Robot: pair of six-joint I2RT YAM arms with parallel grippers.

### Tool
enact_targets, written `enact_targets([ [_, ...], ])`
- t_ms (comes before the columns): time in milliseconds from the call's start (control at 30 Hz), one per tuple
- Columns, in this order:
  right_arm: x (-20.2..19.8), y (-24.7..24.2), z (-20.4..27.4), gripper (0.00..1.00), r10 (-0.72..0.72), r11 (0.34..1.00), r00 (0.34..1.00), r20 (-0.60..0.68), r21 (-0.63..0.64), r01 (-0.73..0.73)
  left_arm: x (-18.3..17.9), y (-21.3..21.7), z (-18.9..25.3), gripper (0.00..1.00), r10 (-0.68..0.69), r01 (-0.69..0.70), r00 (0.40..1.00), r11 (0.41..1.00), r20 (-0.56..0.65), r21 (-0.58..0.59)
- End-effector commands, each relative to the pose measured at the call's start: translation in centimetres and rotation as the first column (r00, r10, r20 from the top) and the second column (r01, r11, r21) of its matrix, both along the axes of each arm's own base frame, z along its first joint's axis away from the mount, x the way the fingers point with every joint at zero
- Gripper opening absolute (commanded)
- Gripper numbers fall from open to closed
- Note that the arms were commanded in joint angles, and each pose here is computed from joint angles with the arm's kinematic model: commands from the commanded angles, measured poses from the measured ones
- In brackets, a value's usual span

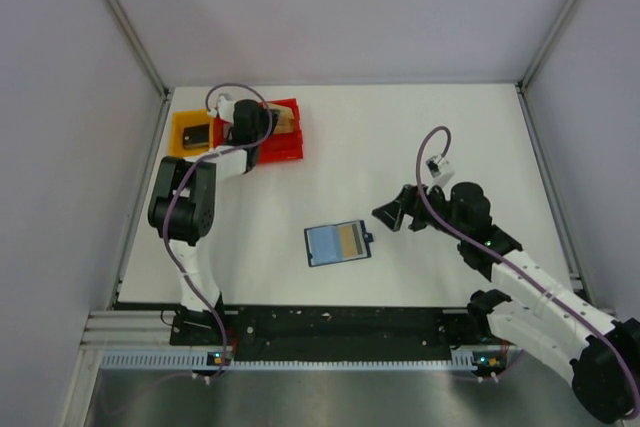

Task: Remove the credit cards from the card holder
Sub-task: Place the credit card in the storage box.

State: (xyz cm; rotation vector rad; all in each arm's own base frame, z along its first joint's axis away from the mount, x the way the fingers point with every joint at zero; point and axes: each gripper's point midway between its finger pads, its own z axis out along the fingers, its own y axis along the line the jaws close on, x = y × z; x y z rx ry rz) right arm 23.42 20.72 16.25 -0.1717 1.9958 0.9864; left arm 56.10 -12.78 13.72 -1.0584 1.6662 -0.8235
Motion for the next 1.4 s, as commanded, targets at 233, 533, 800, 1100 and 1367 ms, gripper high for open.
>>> enact_targets([
  [233,0.7,-0.4,2.1,0.99,-0.005,1.000,0.996,0.089,-0.007,0.006,2.2,0.4,-1.2,0.00,-0.008,0.014,0.998,0.995,-0.060,0.101],
  [533,0.7,-0.3,2.1,0.99,0.003,1.000,0.996,0.093,-0.011,-0.002,3.6,0.0,-1.9,0.10,-0.043,0.059,0.994,0.985,-0.100,0.163],
  [800,0.5,-0.1,2.6,0.98,0.017,1.000,0.996,0.093,-0.001,-0.017,3.0,0.9,-1.4,0.46,-0.020,0.054,0.990,0.970,-0.142,0.237],
  [1100,-0.1,0.0,3.0,0.98,0.029,0.999,0.996,0.081,0.012,-0.030,1.6,2.9,3.7,0.74,0.008,0.030,0.995,0.929,-0.100,0.369],
  [1367,-0.1,-0.4,2.5,0.98,0.021,0.999,0.999,0.038,-0.029,-0.020,-1.9,3.2,8.7,0.80,-0.045,0.074,0.997,0.854,-0.070,0.515],
])
